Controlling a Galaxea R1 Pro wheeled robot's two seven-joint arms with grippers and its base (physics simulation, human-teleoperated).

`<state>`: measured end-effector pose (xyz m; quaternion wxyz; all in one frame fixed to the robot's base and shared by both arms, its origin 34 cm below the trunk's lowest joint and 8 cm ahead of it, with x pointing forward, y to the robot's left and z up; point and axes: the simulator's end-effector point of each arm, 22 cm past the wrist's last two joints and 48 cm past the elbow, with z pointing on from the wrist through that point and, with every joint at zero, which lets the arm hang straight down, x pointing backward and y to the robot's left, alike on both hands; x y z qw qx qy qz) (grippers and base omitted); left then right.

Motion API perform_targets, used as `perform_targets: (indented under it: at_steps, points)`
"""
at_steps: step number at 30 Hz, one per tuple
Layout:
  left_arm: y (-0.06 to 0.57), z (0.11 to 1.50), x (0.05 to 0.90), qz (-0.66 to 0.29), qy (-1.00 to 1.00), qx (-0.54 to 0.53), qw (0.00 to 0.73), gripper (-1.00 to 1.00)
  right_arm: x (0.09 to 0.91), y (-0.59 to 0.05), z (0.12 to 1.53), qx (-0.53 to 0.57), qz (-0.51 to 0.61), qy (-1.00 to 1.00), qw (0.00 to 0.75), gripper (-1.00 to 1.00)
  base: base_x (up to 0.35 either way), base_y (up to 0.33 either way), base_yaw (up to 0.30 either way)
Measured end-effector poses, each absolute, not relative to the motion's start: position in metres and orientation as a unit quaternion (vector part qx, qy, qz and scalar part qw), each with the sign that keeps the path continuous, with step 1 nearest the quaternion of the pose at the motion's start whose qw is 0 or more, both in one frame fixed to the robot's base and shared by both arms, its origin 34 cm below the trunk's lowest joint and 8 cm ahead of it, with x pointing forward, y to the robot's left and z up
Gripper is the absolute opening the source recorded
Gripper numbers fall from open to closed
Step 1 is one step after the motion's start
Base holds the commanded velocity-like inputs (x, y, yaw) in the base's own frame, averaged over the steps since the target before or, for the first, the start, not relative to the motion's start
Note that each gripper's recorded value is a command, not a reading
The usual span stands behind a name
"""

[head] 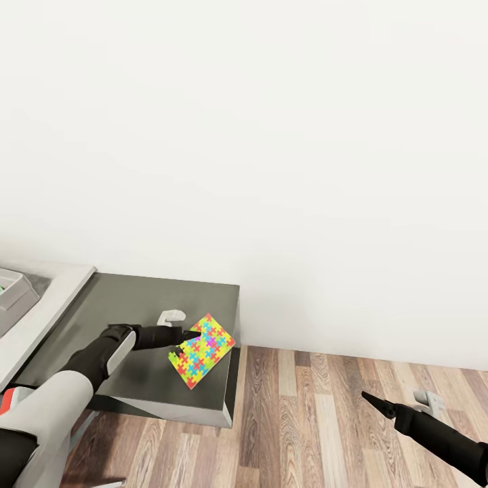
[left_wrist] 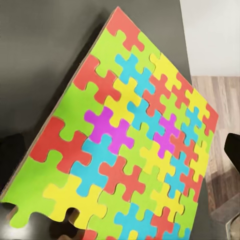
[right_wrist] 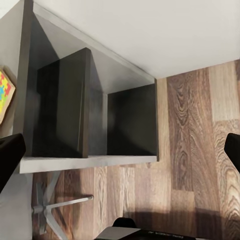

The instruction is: Put all the toys in the child's room - the three board games (two on the bed and one on the table), the two jigsaw puzzles on the table, and the tennis ball on the table - inside the toy box on the table in the child's room.

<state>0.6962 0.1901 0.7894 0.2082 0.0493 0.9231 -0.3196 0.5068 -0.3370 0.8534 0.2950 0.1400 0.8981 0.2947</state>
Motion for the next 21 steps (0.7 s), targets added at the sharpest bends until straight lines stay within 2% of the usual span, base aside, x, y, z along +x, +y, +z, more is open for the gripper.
perform_targets:
  at_steps: [21]
  points:
    - [0.177,0.792,0.694,-0.333,0.919,0.053,0.206,1.00,0.507,-0.337,0.854,0.140,0.296,0.897,0.296,1.00,0.000,0.000,0.000]
